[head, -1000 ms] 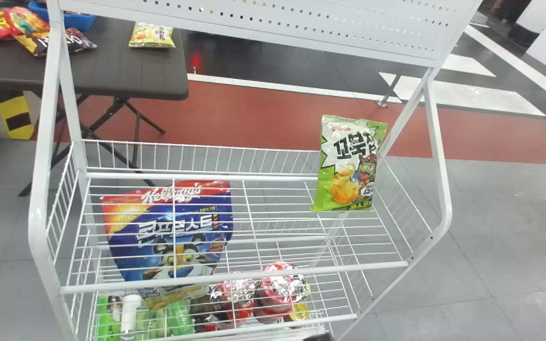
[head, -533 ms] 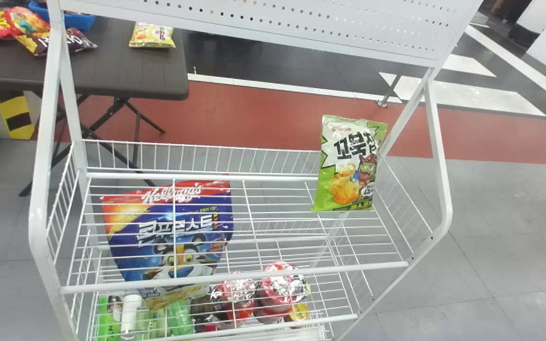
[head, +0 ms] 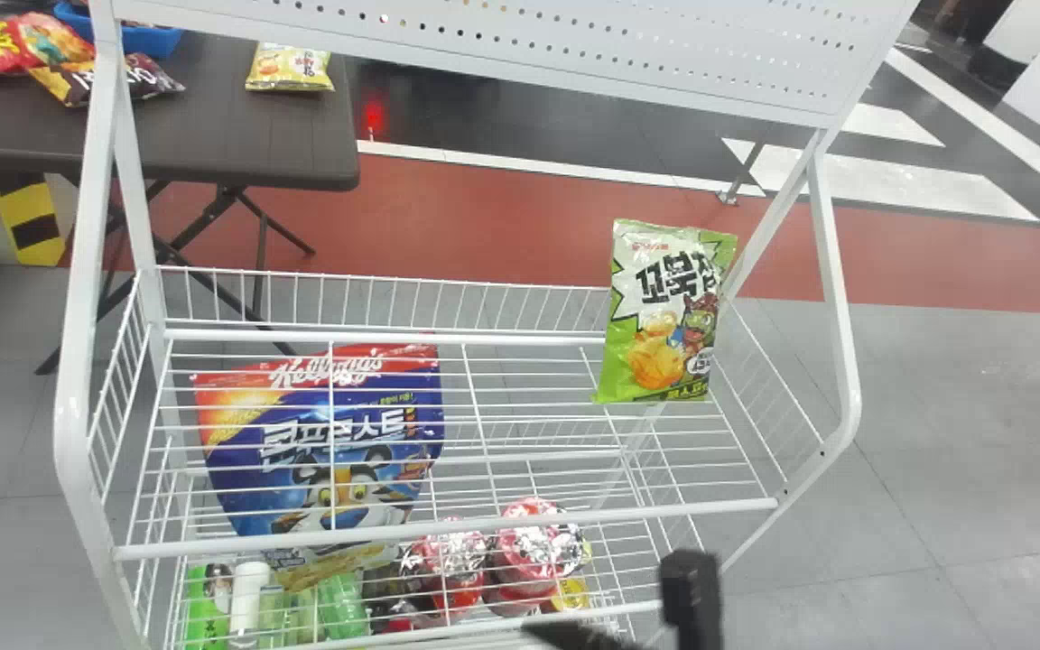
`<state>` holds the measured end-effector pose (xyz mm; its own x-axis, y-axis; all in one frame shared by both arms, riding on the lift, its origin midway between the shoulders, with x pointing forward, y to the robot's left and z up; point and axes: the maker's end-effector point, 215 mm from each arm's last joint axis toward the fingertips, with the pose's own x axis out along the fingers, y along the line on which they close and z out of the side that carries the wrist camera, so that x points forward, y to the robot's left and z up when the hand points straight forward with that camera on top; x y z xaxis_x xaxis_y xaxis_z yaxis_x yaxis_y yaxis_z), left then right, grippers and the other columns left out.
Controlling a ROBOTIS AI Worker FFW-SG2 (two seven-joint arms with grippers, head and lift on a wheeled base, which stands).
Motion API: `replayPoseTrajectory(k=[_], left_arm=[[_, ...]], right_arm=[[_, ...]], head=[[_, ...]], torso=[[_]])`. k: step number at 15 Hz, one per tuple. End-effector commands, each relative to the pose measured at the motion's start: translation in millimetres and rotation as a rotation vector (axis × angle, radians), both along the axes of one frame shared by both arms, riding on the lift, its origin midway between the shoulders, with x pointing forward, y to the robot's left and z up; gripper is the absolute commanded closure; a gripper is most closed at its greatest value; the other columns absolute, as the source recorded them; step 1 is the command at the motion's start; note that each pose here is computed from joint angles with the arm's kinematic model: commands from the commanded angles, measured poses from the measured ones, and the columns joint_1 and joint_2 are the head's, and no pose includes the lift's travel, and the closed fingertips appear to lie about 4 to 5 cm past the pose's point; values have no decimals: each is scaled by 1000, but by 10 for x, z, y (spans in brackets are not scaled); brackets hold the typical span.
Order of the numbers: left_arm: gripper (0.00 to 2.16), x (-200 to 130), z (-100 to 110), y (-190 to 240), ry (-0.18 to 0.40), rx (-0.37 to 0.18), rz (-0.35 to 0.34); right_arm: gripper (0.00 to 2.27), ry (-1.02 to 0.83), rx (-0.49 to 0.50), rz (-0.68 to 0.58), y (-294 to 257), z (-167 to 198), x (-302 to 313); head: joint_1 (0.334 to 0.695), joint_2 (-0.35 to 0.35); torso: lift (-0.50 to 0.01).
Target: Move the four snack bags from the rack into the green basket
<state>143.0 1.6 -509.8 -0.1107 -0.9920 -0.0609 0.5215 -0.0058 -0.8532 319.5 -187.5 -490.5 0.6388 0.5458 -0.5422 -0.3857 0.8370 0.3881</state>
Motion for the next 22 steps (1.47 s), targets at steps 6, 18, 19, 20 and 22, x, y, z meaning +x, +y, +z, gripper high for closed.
replayPoseTrajectory(k=[6, 18, 19, 20, 22], left_arm=[[1993, -33, -5, -21, 6, 3, -5], [1993, -17, -62, 2, -6, 25, 3], [1993, -19, -78, 2, -7, 31, 1], [1993, -13, -80, -7, -9, 33, -1], [1993, -19, -89, -29, -10, 38, -9]], right_arm=[[49, -595, -100, -329, -1239, 1355, 1579], [60, -531, -362, -594, -2836, 1293, 2737], [66, -479, -356, -582, -2936, 1133, 2728], [120, -426, -331, -564, -2965, 971, 2690], [505, -390, -274, -513, -2845, 883, 2681]], head=[[695, -350], [695, -350], [695, -350], [695, -350], [695, -350]], torso=[[0], [0], [0], [0], [0]])
